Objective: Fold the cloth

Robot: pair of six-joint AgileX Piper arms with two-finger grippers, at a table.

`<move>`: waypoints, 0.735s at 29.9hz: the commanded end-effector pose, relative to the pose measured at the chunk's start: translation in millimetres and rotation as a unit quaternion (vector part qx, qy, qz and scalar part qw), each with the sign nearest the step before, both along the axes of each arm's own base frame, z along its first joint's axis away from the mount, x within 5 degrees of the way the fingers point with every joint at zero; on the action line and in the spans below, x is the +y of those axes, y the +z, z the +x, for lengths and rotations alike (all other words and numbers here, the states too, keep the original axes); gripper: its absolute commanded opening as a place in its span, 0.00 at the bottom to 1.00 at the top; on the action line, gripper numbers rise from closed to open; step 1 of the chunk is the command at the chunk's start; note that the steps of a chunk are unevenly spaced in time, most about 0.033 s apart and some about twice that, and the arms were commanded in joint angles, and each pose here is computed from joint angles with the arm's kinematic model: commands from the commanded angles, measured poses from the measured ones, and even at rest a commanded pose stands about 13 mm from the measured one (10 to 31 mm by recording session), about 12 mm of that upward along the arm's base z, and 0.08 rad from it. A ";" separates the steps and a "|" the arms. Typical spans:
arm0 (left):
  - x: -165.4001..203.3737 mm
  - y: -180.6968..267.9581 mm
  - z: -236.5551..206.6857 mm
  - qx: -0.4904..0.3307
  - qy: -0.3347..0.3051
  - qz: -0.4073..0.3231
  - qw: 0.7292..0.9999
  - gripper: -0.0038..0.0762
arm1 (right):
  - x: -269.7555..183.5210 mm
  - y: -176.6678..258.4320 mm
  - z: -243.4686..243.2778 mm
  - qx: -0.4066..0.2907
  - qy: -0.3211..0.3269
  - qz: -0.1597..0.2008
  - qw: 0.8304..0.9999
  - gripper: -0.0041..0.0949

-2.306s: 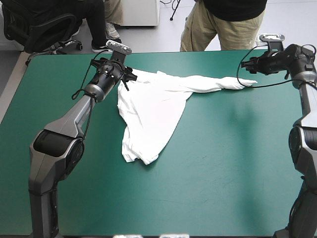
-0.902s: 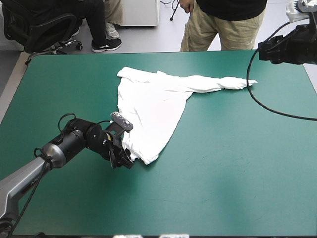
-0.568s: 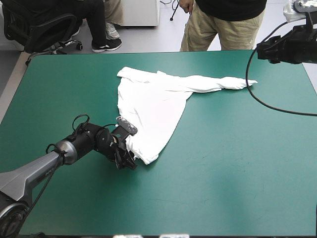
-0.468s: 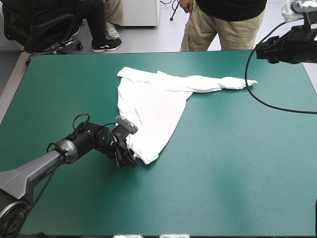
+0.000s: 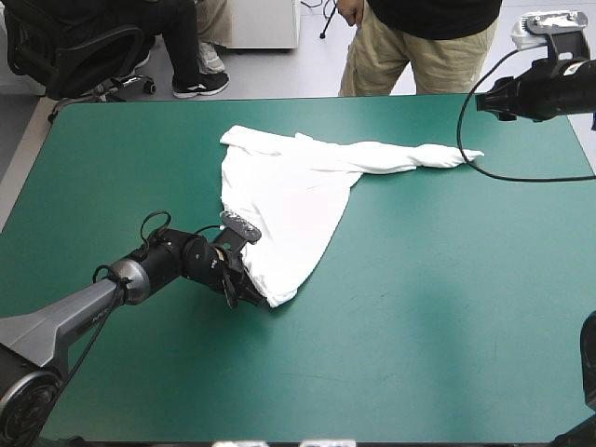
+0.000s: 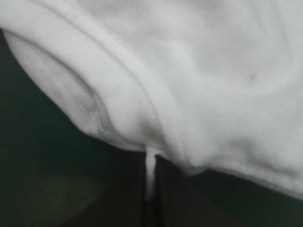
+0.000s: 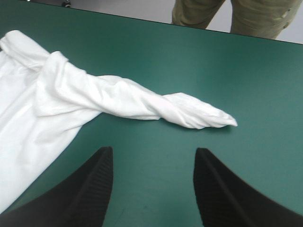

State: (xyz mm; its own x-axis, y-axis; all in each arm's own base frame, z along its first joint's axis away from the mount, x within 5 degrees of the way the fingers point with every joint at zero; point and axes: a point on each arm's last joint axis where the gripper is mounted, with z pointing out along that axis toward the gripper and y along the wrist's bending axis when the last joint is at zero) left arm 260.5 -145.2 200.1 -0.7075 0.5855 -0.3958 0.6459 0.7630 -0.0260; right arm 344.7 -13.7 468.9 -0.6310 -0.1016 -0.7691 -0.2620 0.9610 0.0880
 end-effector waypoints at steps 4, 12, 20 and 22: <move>-4.3 -1.6 -4.1 0.028 0.017 -0.022 0.999 0.04 | -21.9 -12.1 45.3 -0.082 -0.086 -0.031 0.992 0.53; -4.5 -1.8 -4.5 0.030 0.019 -0.024 0.999 0.04 | -37.4 -112.0 126.1 -0.032 -0.110 -0.033 0.993 0.53; -4.4 -1.8 -4.2 0.028 0.019 -0.023 0.999 0.04 | -42.3 -194.2 163.2 0.028 -0.115 -0.022 0.993 0.53; -4.5 -1.7 -3.9 0.026 0.019 -0.024 0.999 0.04 | -42.4 -205.7 167.0 0.037 -0.116 -0.018 0.992 0.53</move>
